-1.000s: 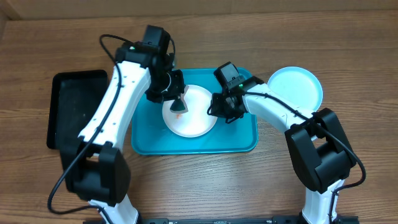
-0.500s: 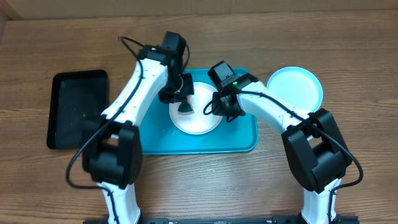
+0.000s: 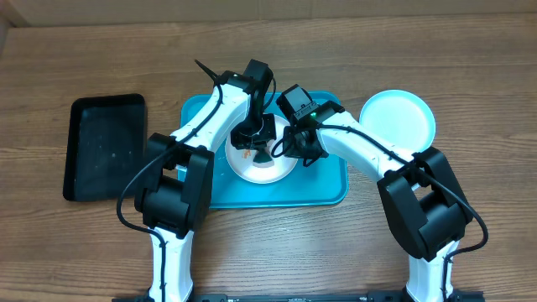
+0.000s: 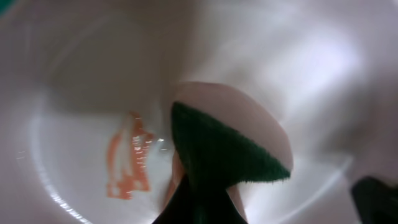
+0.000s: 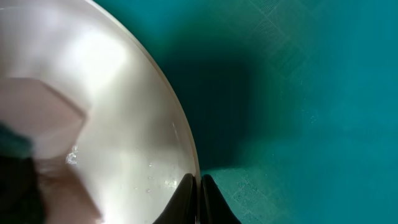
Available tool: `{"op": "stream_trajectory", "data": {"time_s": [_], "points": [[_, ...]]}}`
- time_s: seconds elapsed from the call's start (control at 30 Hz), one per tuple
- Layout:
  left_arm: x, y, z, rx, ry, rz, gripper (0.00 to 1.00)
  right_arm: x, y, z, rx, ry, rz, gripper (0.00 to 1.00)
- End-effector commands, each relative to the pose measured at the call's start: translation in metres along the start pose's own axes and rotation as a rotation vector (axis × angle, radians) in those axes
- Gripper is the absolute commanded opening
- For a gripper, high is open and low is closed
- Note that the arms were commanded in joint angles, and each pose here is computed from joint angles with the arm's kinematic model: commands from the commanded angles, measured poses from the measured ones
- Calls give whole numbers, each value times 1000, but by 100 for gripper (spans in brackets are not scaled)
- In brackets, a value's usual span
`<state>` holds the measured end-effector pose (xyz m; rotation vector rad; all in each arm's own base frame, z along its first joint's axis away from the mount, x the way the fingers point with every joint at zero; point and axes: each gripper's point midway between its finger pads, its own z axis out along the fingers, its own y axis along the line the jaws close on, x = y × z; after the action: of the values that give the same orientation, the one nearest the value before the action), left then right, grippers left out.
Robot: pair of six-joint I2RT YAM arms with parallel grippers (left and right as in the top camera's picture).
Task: Clean dirty plates on tray and stack at the side
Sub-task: 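Scrub the white plate's orange smear with the sponge in the left gripper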
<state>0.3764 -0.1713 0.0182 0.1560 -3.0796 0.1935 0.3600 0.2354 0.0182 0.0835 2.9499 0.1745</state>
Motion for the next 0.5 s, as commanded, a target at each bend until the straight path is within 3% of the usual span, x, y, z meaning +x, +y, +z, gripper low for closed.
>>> {"op": "stream_trajectory", "data": {"time_s": [0.0, 0.13, 0.27, 0.37, 0.47], "points": [[-15, 56, 5, -264, -63, -39, 4, -7, 0, 0, 15, -17, 0, 4], [-22, 98, -10, -472, -112, -47, 4, -7, 0, 0, 16, -17, 1, 4], [-26, 105, -17, -494, -125, -57, 4, -7, -1, 0, 19, -19, 1, 4], [-27, 84, -11, -377, -98, -13, 4, -7, -1, 0, 22, -21, 1, 4], [-21, 34, 1, -107, -40, 53, 4, -8, -1, 0, 21, -22, 1, 4]]}}
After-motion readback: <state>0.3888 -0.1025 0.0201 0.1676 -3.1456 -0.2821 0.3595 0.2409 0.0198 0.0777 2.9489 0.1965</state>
